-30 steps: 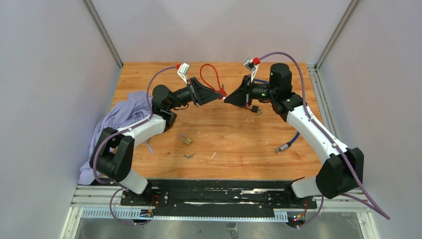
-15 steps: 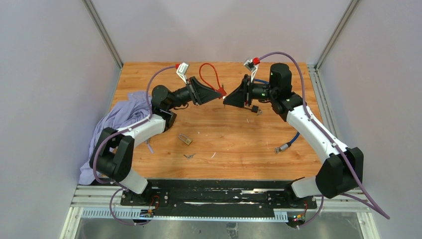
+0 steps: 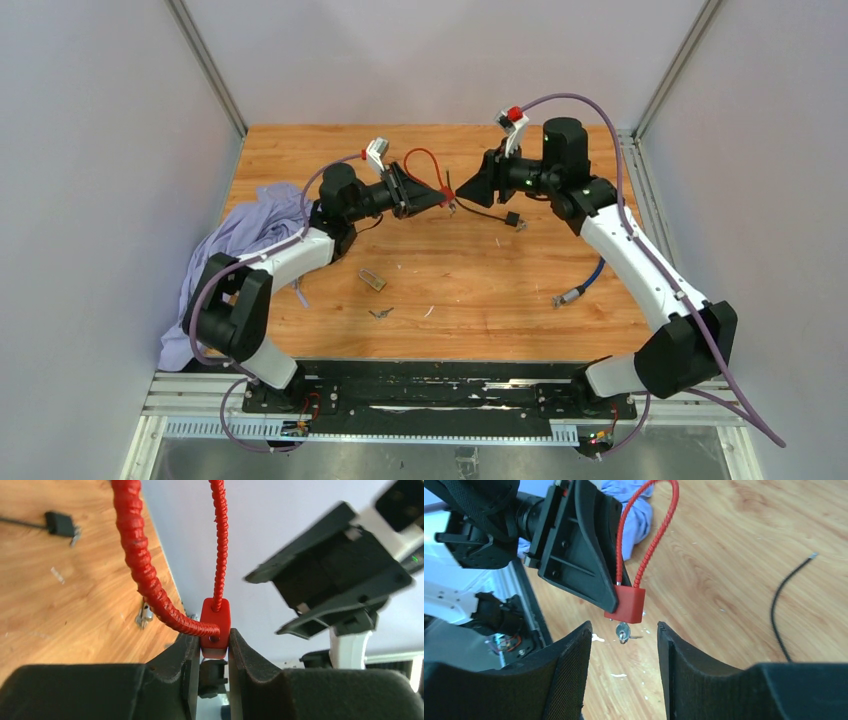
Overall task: Lock with the key
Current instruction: Remove the key from the lock.
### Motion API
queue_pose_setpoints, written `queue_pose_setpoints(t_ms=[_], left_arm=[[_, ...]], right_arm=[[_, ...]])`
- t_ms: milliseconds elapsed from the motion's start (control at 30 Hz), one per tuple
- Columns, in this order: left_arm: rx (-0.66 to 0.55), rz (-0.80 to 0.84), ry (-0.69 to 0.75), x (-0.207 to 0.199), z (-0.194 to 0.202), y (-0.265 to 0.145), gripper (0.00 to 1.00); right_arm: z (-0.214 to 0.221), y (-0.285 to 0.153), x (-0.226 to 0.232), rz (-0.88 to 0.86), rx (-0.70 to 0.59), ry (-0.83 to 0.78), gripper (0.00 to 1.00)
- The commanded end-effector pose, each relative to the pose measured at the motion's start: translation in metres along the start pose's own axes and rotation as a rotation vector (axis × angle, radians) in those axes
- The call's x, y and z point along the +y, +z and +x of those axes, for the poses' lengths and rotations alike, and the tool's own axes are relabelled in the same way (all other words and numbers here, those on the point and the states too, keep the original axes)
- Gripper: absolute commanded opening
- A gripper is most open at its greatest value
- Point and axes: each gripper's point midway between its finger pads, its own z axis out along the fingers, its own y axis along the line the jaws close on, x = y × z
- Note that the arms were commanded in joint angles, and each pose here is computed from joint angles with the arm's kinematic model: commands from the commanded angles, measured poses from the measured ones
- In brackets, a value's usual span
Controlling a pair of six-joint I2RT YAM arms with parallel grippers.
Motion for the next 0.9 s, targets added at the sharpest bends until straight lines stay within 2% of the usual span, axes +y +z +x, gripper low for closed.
queue_pose_setpoints(t_ms=[0, 433, 667, 867], left_arm=[[0.004, -0.099, -0.150, 0.022, 0.002, 0.006, 0.00], [-0.025, -0.208, -0.169, 0.057, 0.006, 0.001, 0.00], [-0.034, -0.202, -0.140, 0.055, 0.001, 0.001, 0.00], [-0.037, -0.193, -0.133, 0.052, 0.000, 0.001, 0.00]], right_arm=[[0.004, -0.001, -0.013, 0.157, 0.070, -0.083, 0.50], [0.053, 0.025, -0.015, 0.277, 0.237, -0.166, 0.50], [0.067, 0.033, -0.019, 0.279, 0.263, -0.127, 0.50], [0.074, 0.041, -0.020, 0.268, 0.278, -0.086, 0.44]])
